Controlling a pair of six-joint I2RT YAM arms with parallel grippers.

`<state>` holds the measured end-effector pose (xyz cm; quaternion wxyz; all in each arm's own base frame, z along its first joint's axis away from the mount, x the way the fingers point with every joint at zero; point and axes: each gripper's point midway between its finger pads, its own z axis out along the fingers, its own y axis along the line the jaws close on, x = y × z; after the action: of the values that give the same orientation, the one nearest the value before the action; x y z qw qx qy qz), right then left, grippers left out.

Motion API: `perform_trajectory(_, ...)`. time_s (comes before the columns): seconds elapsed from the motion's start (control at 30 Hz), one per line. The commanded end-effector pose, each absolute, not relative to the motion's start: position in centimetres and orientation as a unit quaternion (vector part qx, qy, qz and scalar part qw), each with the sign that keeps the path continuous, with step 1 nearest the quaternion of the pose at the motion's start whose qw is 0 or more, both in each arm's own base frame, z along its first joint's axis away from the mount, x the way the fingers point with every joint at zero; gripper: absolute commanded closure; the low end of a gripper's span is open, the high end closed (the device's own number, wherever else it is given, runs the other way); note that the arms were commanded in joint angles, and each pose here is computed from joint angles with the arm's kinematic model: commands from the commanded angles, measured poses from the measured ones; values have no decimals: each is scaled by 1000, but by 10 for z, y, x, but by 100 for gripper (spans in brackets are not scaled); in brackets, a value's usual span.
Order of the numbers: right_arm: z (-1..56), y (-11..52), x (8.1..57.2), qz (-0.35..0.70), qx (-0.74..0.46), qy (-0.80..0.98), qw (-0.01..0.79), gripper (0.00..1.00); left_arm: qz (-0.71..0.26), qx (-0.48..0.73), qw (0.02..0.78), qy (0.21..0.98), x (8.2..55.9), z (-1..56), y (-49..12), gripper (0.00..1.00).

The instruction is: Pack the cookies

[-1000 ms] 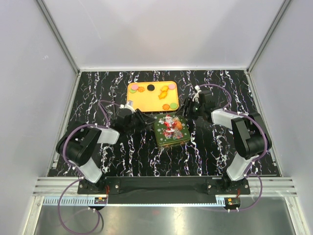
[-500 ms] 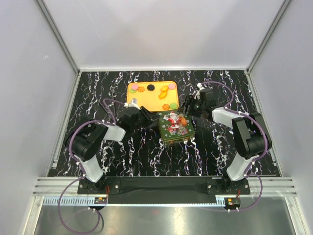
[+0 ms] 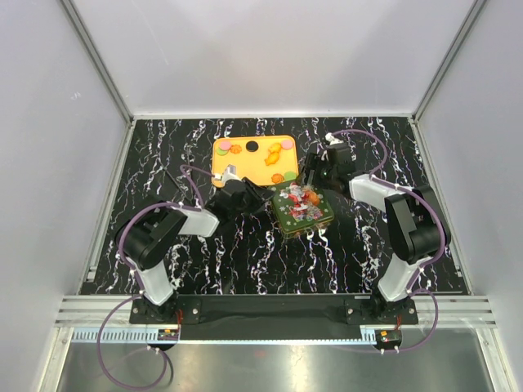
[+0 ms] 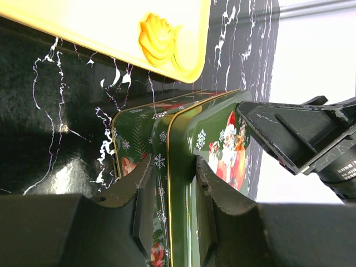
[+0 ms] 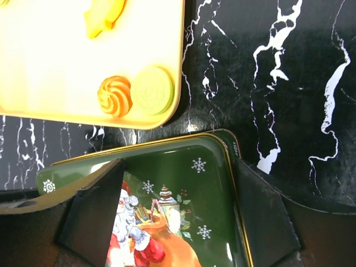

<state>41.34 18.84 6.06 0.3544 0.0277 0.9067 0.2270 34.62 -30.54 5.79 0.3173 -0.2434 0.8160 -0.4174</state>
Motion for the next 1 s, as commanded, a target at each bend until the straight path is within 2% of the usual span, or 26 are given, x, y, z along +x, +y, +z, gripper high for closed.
perform_trajectory(0.0, -2, 219, 330, 204, -41, 957, 202, 16, -278, -177, 152, 932, 238, -54, -297, 100)
perform_trajectory(0.23, -6, 218, 321, 182, -54, 962, 195, 14, -280, -148, 144, 937, 219, -54, -311, 100)
perform_trajectory(0.47, 16, 219, 313, 200, -65, 955, 209, 12, -280, -114, 157, 940, 213, -35, -311, 99)
perform_trajectory(0.6, 31, 222, 314, 210, -69, 951, 218, 8, -276, -83, 193, 938, 225, -6, -311, 69)
perform_trajectory(0.63, 38, 223, 317, 212, -68, 949, 223, 6, -270, -72, 205, 938, 228, 0, -309, 56)
perform_trajectory(0.73, 56, 222, 325, 210, -64, 945, 240, 2, -267, -54, 237, 932, 238, 27, -308, 37)
perform_trajectory(0.97, 96, 203, 346, 209, -36, 939, 272, 0, -266, -59, 265, 925, 252, 61, -288, 31)
